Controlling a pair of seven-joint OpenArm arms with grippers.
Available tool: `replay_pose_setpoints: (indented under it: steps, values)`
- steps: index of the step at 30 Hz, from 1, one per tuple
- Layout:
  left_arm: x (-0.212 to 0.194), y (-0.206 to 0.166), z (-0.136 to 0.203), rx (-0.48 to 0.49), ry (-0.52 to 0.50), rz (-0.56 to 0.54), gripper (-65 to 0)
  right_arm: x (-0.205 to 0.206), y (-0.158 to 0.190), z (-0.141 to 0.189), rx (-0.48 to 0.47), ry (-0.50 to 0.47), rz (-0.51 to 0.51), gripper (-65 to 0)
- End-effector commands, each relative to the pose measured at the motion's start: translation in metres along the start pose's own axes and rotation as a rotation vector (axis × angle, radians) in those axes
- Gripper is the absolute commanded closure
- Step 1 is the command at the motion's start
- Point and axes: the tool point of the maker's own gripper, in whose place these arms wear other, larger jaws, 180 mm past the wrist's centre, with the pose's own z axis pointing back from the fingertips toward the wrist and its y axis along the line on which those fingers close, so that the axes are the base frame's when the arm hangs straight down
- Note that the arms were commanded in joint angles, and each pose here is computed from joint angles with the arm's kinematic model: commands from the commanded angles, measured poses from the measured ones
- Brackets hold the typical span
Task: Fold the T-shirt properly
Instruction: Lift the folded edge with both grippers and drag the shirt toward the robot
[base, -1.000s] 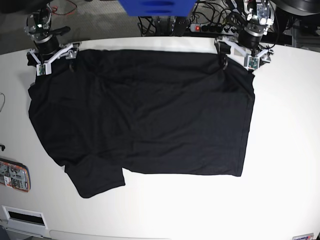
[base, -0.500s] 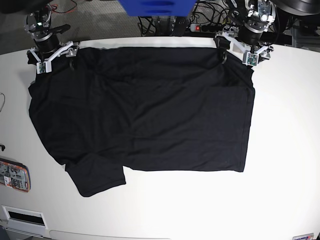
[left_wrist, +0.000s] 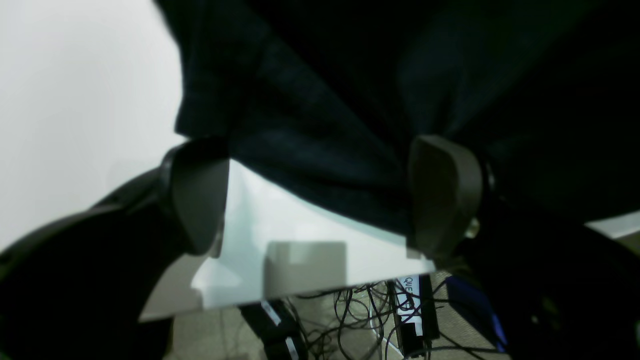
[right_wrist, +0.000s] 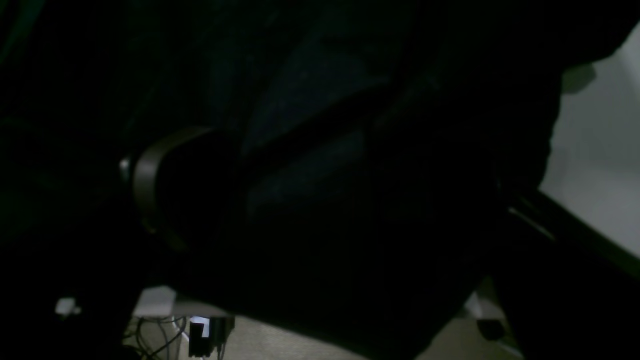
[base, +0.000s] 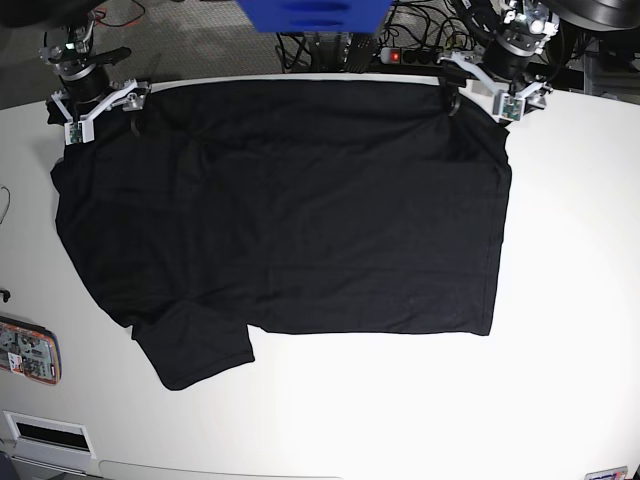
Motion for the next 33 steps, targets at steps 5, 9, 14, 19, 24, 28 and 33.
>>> replay_pose_setpoints:
  steps: [5, 9, 14, 19, 24, 28, 33]
  values:
    - [-0.128, 0.017, 0.047, 0.072, 0.639, -0.016, -54.2, -0.031, -0.017, 0.007, -0.070, 0.151, 0.066, -61.7]
    - [-0.105, 0.021, 0.028, 0.080, 0.540, -0.020, -54.2, -0.034, -0.006, 0.004, -0.042, 0.158, 0.072, -61.7]
    - [-0.070, 0.036, 0.021, 0.107, 0.460, -0.070, -54.2, -0.030, 0.016, -0.001, 0.013, 0.149, 0.093, -61.7]
    - [-0.042, 0.033, 0.026, 0.112, 0.400, -0.102, -54.2, 0.010, 0.026, 0.003, 0.025, 0.047, 0.135, -61.7]
    - [-0.036, 0.027, 0.034, 0.116, 0.421, -0.107, -54.2, 0.054, 0.019, 0.016, -0.014, -0.064, 0.172, -61.7]
    - [-0.035, 0.028, 0.034, 0.118, 0.420, -0.109, -54.2, 0.070, 0.013, 0.023, -0.039, -0.105, 0.185, -61.7]
    - [-0.023, 0.029, 0.032, 0.123, 0.387, -0.120, -54.2, 0.068, 0.017, 0.022, -0.033, -0.106, 0.174, -61.7]
